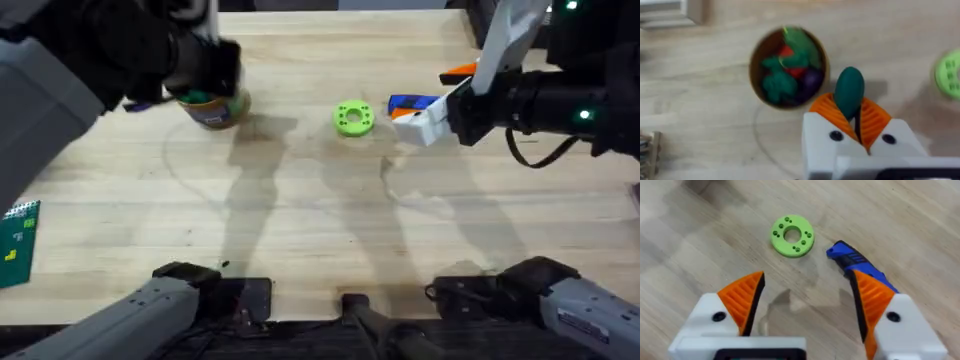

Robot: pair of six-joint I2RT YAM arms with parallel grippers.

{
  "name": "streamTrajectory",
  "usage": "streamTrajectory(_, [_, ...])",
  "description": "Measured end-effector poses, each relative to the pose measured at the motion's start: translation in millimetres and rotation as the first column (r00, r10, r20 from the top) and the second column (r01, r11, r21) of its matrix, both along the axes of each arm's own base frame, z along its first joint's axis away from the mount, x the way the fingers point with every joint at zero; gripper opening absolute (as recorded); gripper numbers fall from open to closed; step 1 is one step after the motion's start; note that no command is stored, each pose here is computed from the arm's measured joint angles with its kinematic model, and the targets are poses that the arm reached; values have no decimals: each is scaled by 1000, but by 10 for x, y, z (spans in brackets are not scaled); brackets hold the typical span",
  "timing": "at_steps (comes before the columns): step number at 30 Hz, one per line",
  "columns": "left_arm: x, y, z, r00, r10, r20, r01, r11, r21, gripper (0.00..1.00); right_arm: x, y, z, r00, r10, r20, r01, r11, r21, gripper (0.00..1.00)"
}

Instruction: Pick up the gripper from the table and insert it into the empty holder that is missing its gripper. Then pick up a screw, insert it into the mounting hole, and use the screwdriver to tighten it. Finally, clean up the table by picking up the vegetable and placing it into the bucket.

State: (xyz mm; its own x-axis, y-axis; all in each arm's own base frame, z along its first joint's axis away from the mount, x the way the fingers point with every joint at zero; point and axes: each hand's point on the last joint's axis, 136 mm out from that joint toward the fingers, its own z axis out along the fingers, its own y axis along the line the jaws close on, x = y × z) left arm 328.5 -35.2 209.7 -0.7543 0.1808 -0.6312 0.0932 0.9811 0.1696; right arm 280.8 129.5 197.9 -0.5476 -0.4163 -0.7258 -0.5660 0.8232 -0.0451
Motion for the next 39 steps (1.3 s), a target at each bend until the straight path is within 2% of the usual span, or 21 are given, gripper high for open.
streamTrajectory(4, [292,236,123,992,76,103,-75,997,-14,29,0,0,0,1000,0,0,0,1000,0,990])
streamTrajectory(5, [452,395,44,987,120,108,-118,993,-27,29,-1,0,-1,1000,0,-1,0,1000,0,990])
streamTrajectory(8, [577,456,-119,988,134,82,-131,991,-38,29,-1,0,-1,1000,0,0,0,1000,0,990])
streamTrajectory(9, [684,456,-296,990,132,52,-130,991,-44,29,-1,0,-1,1000,0,-1,0,1000,0,990])
streamTrajectory(16, [724,453,-682,990,132,-51,-134,990,-40,29,-1,0,-1,1000,0,-1,0,1000,0,989])
streamTrajectory(19, [699,459,-707,989,133,-66,-136,990,-39,42,-1,-1,-1,1000,0,-1,0,1000,0,989])
streamTrajectory(23, [621,461,-760,986,133,-104,-137,990,-34,244,-1,-1,-1,1000,0,-1,0,1000,0,988])
streamTrajectory(27, [607,465,-769,985,136,-110,-141,989,-33,584,-1,0,-1,1000,0,0,0,1000,0,988])
streamTrajectory(28, [608,468,-769,985,136,-110,-141,990,-31,705,-1,0,-1,1000,0,0,0,1000,0,988])
streamTrajectory(29, [624,498,-713,984,147,-99,-150,988,-28,936,-1,0,-1,1000,0,0,0,1000,0,989])
streamTrajectory(32, [658,495,-552,987,146,-72,-149,988,-34,967,0,0,0,1000,0,0,0,1000,0,989])
streamTrajectory(36, [607,493,-162,989,145,-27,-146,988,-42,971,-1,0,-1,1000,0,-1,0,1000,0,989])
streamTrajectory(37, [446,498,137,989,145,-6,-145,988,-45,971,-9,-3,-6,1000,-2,-5,2,1000,1,989])
streamTrajectory(39, [266,504,259,989,144,-16,-144,989,-42,974,-23,-8,4,1000,-16,-12,16,1000,13,990])
